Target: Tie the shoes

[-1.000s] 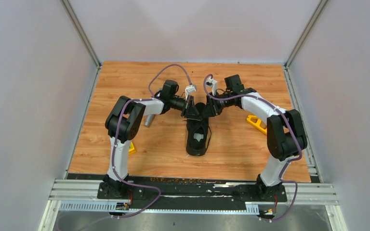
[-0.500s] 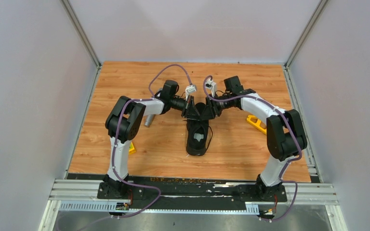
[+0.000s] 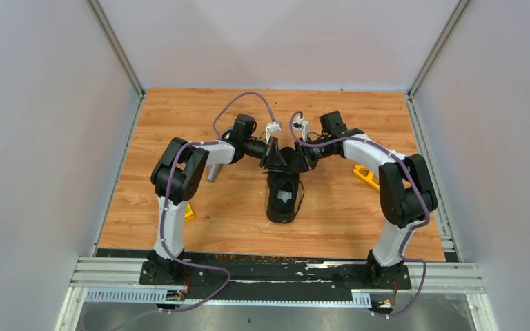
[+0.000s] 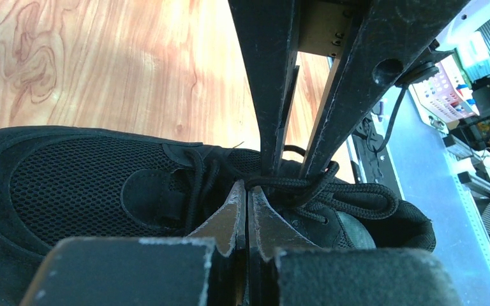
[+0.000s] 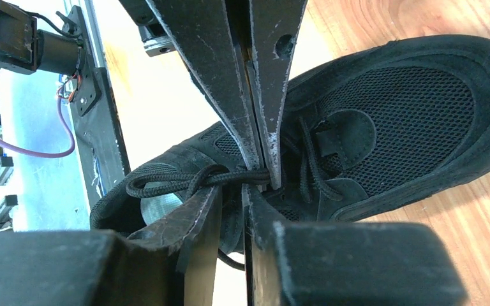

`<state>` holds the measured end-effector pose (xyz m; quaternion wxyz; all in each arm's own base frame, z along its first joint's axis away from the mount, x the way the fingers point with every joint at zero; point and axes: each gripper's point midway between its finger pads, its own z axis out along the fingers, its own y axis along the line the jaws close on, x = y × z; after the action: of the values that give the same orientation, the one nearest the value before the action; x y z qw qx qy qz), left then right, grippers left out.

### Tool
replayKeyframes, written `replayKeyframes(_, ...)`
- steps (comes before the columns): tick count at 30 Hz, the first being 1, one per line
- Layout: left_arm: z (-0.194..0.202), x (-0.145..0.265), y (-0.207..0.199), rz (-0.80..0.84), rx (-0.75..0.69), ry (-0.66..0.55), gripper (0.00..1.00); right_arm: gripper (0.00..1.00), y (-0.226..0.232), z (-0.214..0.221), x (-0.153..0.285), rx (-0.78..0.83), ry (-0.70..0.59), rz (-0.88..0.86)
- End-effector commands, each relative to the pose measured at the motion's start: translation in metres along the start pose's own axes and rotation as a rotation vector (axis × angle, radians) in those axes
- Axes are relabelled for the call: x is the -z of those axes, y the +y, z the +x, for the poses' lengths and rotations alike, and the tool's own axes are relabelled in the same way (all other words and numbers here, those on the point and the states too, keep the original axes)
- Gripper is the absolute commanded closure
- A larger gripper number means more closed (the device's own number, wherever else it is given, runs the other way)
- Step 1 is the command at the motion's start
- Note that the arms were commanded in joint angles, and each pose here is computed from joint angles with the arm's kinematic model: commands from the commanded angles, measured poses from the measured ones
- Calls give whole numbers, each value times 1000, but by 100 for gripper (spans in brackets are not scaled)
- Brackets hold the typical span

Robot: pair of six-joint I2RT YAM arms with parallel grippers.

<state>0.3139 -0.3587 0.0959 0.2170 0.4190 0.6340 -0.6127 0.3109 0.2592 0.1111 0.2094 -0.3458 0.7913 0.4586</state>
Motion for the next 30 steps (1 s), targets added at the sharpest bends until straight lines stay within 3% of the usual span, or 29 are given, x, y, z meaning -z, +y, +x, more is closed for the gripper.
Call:
replayKeyframes(1, -6, -8, 7, -22, -53, -9, 100, 81, -3, -2, -3, 19, 4, 8)
replayKeyframes(8, -5, -7, 5, -22, -45, -7, 100, 100, -8, -3, 4, 26, 5, 60)
replayKeyframes(30, -7, -5, -1, -17, -55, -1, 100, 100, -25, -6, 18, -18, -21, 164)
